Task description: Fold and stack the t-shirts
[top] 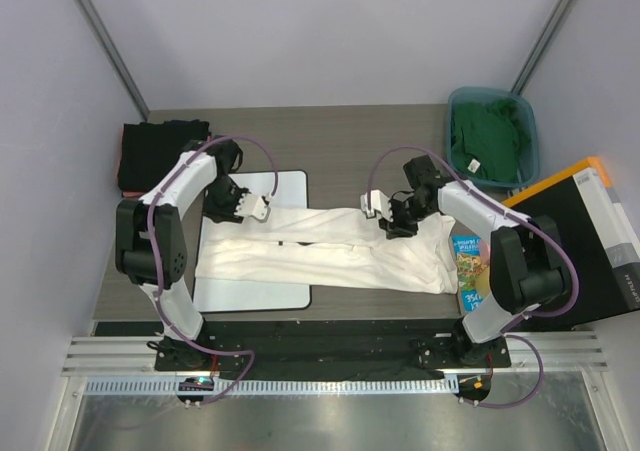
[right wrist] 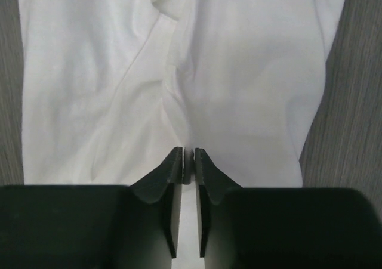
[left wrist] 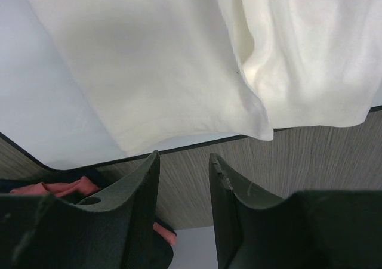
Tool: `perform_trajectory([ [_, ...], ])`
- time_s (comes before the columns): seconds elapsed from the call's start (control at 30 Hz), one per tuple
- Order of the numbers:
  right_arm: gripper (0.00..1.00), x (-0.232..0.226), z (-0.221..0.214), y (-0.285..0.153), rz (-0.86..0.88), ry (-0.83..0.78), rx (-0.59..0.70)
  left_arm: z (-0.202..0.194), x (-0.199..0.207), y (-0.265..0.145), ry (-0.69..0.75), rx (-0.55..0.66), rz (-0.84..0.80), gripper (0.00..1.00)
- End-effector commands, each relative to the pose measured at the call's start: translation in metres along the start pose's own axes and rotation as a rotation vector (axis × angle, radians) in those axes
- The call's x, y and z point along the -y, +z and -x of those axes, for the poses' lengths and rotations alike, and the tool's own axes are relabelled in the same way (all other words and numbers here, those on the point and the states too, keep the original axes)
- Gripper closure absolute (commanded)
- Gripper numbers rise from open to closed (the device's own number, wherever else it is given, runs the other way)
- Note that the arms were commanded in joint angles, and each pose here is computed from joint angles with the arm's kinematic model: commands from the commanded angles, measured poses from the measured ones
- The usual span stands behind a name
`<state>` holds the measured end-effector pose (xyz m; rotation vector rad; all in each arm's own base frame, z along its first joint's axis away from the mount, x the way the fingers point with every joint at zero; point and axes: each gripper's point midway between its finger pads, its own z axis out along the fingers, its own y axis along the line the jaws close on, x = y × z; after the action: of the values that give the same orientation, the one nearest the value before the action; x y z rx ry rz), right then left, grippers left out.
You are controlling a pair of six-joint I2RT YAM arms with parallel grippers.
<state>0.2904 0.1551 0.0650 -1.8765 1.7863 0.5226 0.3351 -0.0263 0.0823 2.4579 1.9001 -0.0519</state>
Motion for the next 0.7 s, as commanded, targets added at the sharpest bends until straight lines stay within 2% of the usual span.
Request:
perform_trajectory([
  [0.0, 0.9, -0.01, 0.012, -0.002, 0.049, -0.067, 0.015, 0.0, -0.005, 0.0, -0.003, 0.0, 0.012, 0.61],
  [0.03, 0.99, -0.011, 0.012, -0.002, 0.05, -0.068, 0.014, 0.001, -0.006, -0.001, -0.003, 0.005, 0.016, 0.61],
  [0.27, 0.99, -0.019, 0.04, -0.016, 0.086, -0.1, 0.055, 0.003, -0.008, 0.001, 0.0, 0.013, 0.013, 0.61],
  [0.6, 0.99, -0.083, 0.059, -0.021, 0.272, -0.207, 0.044, 0.007, -0.018, 0.004, 0.023, -0.009, 0.013, 0.61],
  [0.67, 0.95, -0.098, 0.056, -0.022, 0.316, -0.239, 0.021, 0.007, -0.021, 0.005, 0.026, -0.013, 0.011, 0.61],
])
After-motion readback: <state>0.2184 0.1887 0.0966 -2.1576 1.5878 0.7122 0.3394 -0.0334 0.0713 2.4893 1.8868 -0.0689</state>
